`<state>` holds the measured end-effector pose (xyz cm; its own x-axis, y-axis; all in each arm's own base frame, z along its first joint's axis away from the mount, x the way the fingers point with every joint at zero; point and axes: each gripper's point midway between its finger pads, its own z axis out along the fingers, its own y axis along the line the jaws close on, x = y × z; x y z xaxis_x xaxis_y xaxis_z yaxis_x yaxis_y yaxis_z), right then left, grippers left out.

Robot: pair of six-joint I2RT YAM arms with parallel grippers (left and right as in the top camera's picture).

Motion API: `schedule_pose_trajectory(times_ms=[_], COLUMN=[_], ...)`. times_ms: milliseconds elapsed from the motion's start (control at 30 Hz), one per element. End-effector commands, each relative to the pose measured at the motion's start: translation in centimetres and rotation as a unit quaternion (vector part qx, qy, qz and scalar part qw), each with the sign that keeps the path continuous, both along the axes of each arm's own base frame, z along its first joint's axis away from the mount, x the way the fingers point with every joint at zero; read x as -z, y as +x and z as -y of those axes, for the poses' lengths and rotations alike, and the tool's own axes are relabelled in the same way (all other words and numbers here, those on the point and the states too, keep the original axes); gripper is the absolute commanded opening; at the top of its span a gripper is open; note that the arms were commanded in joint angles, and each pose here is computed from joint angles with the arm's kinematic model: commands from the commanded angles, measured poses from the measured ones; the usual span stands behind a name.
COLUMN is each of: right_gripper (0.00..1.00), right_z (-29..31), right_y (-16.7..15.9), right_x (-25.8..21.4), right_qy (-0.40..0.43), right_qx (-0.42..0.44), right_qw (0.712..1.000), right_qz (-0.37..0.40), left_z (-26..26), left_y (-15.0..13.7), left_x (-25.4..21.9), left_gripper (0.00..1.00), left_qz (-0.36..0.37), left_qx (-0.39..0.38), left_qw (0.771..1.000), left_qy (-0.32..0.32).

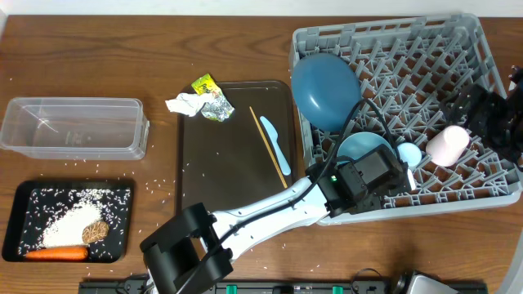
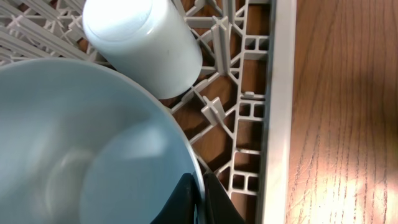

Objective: Sort waste into correct bins and load items into the dishwasher rack

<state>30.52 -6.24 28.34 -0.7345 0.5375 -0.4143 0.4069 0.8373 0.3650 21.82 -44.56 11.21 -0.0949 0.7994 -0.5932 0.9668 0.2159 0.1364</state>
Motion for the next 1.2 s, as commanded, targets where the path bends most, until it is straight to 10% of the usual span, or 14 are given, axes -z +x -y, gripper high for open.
schedule_pose_trajectory(times_ms=[0, 1167], right_gripper=[0.99, 0.99], right_z=[0.2, 0.2], right_y=[-0.1, -0.3], right_x=[-0.1, 0.0], right_qy=[-0.006, -0.004], right_qx=[-0.001, -0.001], right_qw=[1.0, 1.0], right_qz=[0.002, -0.002], left_z=[-0.3, -0.6], left_y=[0.2, 0.5], left_x=[-1.2, 1.4], left_gripper=[0.06, 0.42], left_qz=[0.005, 0.007], left_qx=[-0.005, -0.004], left_qw=[1.0, 1.0], left_qy=[-0.006, 0.027])
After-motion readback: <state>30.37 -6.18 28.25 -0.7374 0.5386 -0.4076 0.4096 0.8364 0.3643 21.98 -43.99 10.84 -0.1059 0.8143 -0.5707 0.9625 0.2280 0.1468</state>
